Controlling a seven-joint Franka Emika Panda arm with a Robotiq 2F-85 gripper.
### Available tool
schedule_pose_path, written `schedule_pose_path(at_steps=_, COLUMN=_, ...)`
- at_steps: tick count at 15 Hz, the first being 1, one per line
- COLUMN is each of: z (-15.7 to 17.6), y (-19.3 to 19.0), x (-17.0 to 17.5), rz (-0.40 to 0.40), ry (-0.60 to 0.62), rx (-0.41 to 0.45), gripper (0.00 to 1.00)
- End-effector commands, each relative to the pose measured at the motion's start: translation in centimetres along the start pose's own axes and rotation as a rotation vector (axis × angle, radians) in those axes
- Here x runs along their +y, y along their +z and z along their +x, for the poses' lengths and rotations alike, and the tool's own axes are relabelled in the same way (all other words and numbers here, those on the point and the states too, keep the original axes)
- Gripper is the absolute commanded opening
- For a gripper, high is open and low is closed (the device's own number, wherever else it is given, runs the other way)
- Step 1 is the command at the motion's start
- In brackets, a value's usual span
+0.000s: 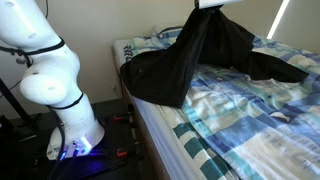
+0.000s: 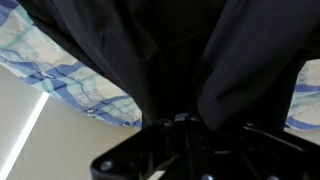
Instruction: Pick up the black dress then place it back down on the bed
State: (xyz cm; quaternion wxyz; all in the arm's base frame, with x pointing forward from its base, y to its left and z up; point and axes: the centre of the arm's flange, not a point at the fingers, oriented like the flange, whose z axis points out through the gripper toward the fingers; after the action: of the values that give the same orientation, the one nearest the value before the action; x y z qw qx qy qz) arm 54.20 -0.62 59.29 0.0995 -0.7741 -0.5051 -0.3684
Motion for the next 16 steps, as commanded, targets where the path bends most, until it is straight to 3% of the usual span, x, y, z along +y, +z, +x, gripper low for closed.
schedule_pose_path(at_steps=1, z=0.6, y=-1.3, x=-2.1, rz=-0.04, ry=-0.03, rx=0.002, gripper=0.01)
schedule_pose_path(at_steps=5, z=0.3, y=-1.3, x=-3.2, rz=-0.066, ry=-0.012, rx=-0.039, gripper=0.01)
schedule_pose_path(at_steps=8, z=0.6, y=-1.8, x=-4.7, rz=-0.097, ry=0.027, rx=-0.131, gripper=0.01)
schedule_pose_path(at_steps=16, z=1.5, y=-2.6, x=-6.0, rz=-0.094, ry=0.091, rx=-0.253, gripper=0.01)
